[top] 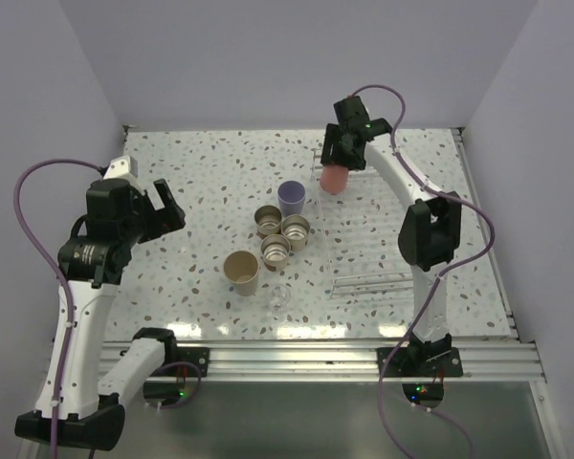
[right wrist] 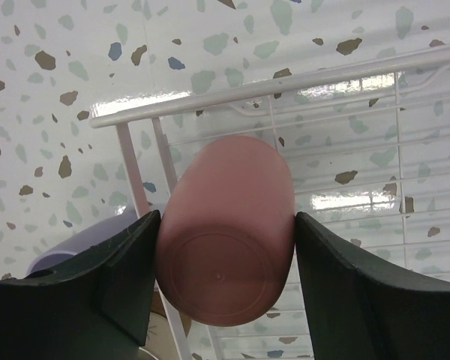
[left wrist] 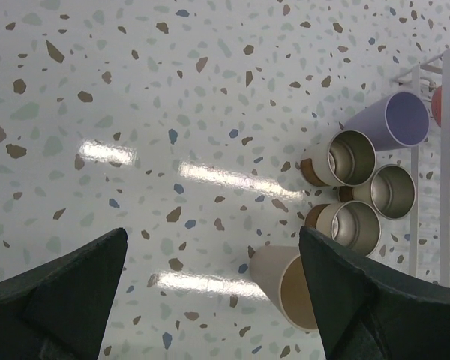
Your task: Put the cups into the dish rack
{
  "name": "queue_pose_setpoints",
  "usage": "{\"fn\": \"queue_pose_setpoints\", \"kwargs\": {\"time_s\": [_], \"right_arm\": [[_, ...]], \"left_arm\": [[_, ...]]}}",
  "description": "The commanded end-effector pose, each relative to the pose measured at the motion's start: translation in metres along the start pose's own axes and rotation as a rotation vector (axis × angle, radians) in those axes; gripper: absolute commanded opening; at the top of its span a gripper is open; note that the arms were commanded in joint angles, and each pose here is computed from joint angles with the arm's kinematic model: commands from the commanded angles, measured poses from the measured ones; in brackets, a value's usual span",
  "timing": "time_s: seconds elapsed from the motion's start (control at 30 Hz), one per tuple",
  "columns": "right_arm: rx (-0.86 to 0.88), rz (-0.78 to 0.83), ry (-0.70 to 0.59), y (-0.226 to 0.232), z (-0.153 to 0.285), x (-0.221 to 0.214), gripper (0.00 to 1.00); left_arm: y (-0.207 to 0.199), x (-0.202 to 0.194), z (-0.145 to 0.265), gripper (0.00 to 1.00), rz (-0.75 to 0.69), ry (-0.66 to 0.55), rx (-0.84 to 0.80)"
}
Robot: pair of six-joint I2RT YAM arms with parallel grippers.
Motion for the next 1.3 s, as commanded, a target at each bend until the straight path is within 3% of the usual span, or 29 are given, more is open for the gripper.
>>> {"fn": "queue_pose_setpoints", "kwargs": {"time_s": [0.0,0.3,0.33,0.37,0.4,0.43,0.5,0.63,0.9,1.13,1.27], "right_arm": [[0.008,-0.027,-0.051,0.009,-0.009,0.004,0.0],[-0.027,-0.01,-0.036,0.014,-0.02,-0.009,0.0],[-0.025,-0.011,-0.039,0.015,-0.018,-0.008,0.04],[-0.027,-0.01,-0.04,0.015,-0.018,-0.008,0.16],[-0.025,-0.01,-0.04,0.016,-0.017,-0.008,0.4],[-0.021,-0.01,-0.042,0.017,-0.015,-0.008,0.57],[-0.016,-0.013,-0.042,0.019,-0.012,-0.007,0.81],[-0.002,-0.005,-0.07,0.023,0.011,0.005,0.95],[0.087,0.003,-0.205,0.011,0.12,0.029,0.98],[0.207,-0.018,-0.148,-0.022,0.174,-0.02,0.98],[0.276,-0.049,-0.133,-0.043,0.191,-0.051,0.98]], "left_arm": [[-0.001,0.004,0.016,1.0,-0.031,-0.022,-0.026],[0.0,0.001,0.012,1.0,-0.07,-0.005,-0.028],[-0.001,0.001,0.012,1.0,-0.075,-0.009,-0.039],[-0.001,0.0,0.011,1.0,-0.077,-0.005,-0.04],[-0.001,-0.001,0.01,1.0,-0.078,0.0,-0.044],[-0.001,-0.001,0.009,1.0,-0.078,0.001,-0.05],[-0.002,-0.003,0.008,1.0,-0.079,0.01,-0.055],[-0.006,-0.004,0.009,1.0,-0.086,0.011,-0.077],[-0.017,-0.028,-0.001,1.0,-0.102,0.106,-0.183],[-0.018,-0.083,-0.021,0.98,-0.066,0.352,-0.242],[-0.024,-0.088,-0.026,0.96,-0.055,0.369,-0.26]]}}
Point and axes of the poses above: each gripper's point midway between its finger pads, its own z axis back along the fingers, its own y axis along the line the jaws close on, x = y × z, the point moved 8 cm from there along z, back along the fingers, and after that the axes turned 9 degrees about -z, right-handed, at the moved point
